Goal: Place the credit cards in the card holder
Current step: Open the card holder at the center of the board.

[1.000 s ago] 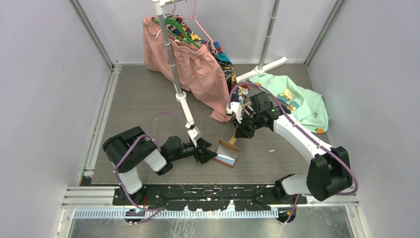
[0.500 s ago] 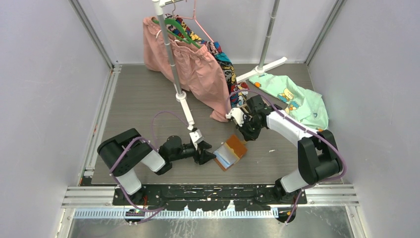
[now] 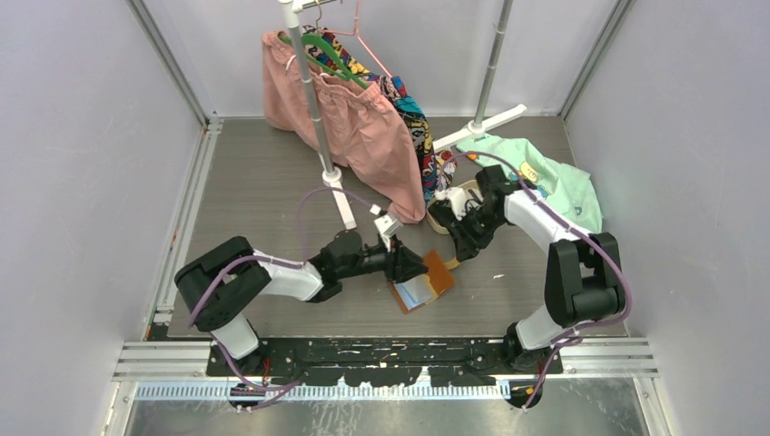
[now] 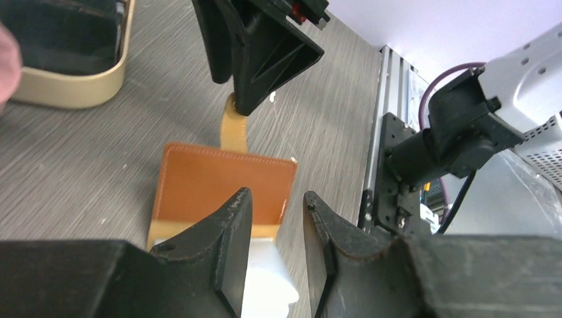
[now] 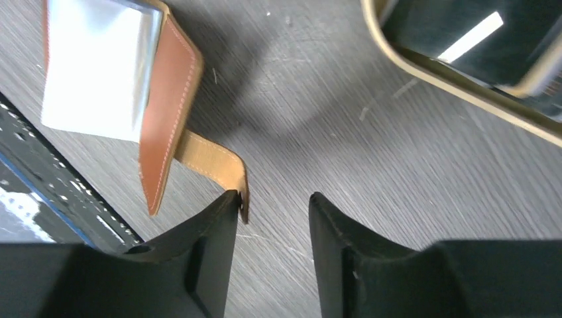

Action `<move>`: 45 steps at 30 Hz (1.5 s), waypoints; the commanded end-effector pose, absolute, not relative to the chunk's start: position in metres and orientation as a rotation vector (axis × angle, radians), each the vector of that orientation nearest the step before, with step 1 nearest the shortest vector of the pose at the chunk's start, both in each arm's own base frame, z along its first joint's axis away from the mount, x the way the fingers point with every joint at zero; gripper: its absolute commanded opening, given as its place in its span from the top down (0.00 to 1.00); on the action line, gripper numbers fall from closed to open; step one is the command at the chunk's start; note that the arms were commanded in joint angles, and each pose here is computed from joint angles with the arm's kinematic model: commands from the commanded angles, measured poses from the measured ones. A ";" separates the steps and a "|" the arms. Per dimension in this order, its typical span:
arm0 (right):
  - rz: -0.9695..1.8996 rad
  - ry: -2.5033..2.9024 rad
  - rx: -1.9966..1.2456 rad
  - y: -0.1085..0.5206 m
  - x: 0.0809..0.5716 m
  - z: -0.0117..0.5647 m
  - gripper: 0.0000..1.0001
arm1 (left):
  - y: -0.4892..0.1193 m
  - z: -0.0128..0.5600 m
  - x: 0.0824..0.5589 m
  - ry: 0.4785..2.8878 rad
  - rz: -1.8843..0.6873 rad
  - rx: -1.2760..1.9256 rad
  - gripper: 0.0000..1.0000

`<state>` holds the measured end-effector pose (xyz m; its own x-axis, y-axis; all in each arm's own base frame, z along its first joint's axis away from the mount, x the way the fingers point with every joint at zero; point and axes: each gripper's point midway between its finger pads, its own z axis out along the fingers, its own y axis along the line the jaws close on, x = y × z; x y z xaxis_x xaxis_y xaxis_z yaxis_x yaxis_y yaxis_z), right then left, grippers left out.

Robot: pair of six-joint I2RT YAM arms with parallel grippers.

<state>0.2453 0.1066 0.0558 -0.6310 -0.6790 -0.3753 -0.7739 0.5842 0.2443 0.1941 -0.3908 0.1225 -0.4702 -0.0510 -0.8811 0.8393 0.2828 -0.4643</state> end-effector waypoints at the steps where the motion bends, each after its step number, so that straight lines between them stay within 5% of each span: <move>1: 0.692 2.455 -1.057 0.112 0.252 0.108 0.48 | -0.411 0.107 0.199 1.865 -1.266 0.723 0.66; 10: 1.026 2.151 -1.051 0.152 0.228 0.168 0.48 | -0.438 0.061 0.210 2.017 -1.201 0.698 0.70; 15: 1.165 2.015 -1.186 0.163 0.205 0.160 0.59 | -0.444 0.044 0.218 2.073 -1.157 0.682 0.70; 23: 0.803 2.200 -1.243 0.136 0.232 0.087 0.82 | -0.430 0.072 0.221 1.998 -1.141 0.631 0.69; 36: 0.506 2.435 -1.322 0.132 0.251 0.043 0.86 | -0.356 0.111 0.196 1.947 -1.152 0.516 0.57; 40: 0.745 2.228 -1.473 0.155 0.221 0.064 0.81 | -0.350 0.105 0.188 1.995 -1.257 0.410 0.56; 45: 0.785 1.819 -1.758 0.175 0.189 0.071 0.37 | -0.355 0.100 0.187 2.023 -1.335 0.306 0.55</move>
<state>0.2129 0.1518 0.0539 -0.3368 -0.7567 -0.5603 -0.9415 0.2767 0.1922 0.1840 -0.3408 0.0795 -0.7116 -0.0682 -0.6993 0.5711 0.5235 -0.6322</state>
